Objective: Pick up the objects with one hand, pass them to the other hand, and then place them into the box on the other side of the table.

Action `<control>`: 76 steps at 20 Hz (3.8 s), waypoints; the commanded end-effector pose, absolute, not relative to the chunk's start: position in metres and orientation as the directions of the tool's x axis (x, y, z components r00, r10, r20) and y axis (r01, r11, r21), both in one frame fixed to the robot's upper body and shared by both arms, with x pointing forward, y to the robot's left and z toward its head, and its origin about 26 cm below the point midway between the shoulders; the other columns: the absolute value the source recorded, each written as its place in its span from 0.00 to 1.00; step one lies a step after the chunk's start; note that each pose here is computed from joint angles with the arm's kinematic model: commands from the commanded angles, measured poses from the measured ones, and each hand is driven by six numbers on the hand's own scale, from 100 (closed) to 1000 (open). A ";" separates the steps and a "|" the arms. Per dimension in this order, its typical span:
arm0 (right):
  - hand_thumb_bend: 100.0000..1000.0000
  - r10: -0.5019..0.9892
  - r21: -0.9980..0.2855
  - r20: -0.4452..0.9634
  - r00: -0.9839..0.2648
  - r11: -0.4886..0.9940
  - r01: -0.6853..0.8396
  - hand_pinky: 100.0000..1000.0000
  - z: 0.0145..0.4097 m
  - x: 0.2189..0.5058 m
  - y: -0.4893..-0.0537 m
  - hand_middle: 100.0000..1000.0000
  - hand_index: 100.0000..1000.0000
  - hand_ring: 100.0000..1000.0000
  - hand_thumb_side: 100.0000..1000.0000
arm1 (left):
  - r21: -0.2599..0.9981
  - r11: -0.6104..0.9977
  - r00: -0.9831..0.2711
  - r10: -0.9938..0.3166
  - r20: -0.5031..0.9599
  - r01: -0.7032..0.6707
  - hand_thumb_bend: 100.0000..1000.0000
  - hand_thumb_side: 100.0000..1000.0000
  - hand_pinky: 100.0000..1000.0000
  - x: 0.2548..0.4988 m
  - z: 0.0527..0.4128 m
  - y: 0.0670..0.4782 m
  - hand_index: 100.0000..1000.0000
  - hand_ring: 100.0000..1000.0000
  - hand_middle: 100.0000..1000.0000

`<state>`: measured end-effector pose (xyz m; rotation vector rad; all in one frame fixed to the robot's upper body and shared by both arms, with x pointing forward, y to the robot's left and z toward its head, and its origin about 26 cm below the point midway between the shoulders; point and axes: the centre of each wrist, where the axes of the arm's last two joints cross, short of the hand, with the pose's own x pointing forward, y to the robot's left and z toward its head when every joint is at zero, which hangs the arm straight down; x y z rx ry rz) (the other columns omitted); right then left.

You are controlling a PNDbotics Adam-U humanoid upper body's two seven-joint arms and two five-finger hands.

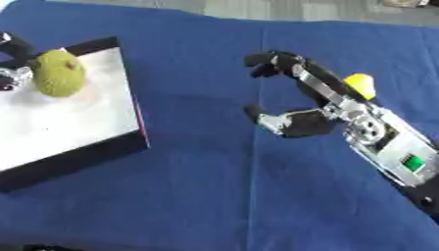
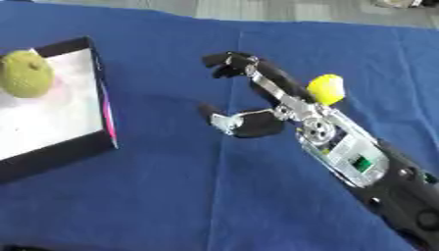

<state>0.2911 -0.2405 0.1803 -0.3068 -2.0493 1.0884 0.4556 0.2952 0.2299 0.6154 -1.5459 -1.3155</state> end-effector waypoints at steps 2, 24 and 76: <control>0.21 0.527 -0.791 0.501 -0.687 0.601 -0.116 0.81 0.189 0.289 -0.241 0.81 0.89 0.77 0.36 | 0.957 0.247 -0.392 -0.874 0.288 0.154 0.38 0.57 1.00 0.452 0.248 0.308 0.78 0.79 0.64; 0.37 0.604 -0.845 0.420 -0.677 0.533 -0.049 0.81 0.202 0.283 -0.298 0.81 0.87 0.78 0.13 | 0.716 0.694 -0.498 -0.596 0.630 0.074 0.00 0.69 1.00 0.435 0.265 0.311 0.75 0.75 0.64; 0.32 0.970 -0.988 0.094 -0.225 0.120 0.101 0.88 0.236 0.258 -0.418 0.87 0.88 0.85 0.00 | 0.718 0.692 -0.626 -0.527 0.575 0.078 0.00 0.62 1.00 0.413 0.285 0.289 0.71 0.76 0.66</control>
